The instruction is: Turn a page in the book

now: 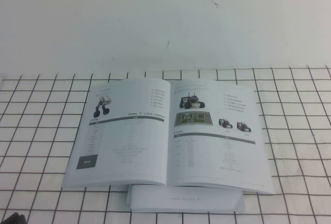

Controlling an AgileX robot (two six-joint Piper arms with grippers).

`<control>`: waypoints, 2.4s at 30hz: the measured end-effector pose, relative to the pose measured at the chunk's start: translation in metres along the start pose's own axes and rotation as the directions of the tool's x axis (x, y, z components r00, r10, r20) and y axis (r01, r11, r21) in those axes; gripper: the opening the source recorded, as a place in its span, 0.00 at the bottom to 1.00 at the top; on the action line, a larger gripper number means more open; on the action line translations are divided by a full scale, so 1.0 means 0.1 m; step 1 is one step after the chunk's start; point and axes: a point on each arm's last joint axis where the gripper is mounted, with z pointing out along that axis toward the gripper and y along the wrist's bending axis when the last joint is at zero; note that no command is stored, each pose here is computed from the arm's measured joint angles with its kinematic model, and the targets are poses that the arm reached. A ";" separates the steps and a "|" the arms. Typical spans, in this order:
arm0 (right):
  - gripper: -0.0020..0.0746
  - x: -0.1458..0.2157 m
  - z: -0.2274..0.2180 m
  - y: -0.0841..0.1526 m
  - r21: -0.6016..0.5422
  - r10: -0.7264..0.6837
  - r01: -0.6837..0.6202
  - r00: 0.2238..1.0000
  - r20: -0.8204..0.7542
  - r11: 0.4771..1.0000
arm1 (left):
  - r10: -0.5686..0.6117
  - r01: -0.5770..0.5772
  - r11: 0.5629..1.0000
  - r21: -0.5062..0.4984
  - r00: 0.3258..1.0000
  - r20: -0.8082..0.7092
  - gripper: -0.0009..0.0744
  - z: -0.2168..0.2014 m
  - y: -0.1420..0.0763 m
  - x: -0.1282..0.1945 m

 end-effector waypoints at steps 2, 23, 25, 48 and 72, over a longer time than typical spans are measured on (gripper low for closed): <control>0.02 0.00 0.00 0.00 0.000 0.000 0.000 1.000 0.000 1.000 | -0.003 0.003 1.000 -0.024 1.000 -0.011 0.01 0.05 0.03 0.10; 0.02 0.00 0.00 0.00 0.001 0.000 0.000 1.000 0.004 1.000 | -0.182 0.171 0.967 -0.190 0.982 -0.043 0.01 0.16 0.19 0.45; 0.02 0.00 0.00 0.00 0.001 0.000 0.000 1.000 0.004 1.000 | -0.179 0.167 0.967 -0.193 0.983 -0.043 0.01 0.16 0.20 0.45; 0.02 0.00 0.00 0.00 0.002 0.000 0.000 1.000 0.006 1.000 | -0.177 0.164 0.967 -0.197 0.983 -0.051 0.01 0.16 0.20 0.46; 0.02 0.55 0.23 -0.12 0.457 0.084 -0.234 0.942 0.325 0.858 | -0.174 0.160 0.967 -0.198 0.983 -0.056 0.01 0.16 0.20 0.46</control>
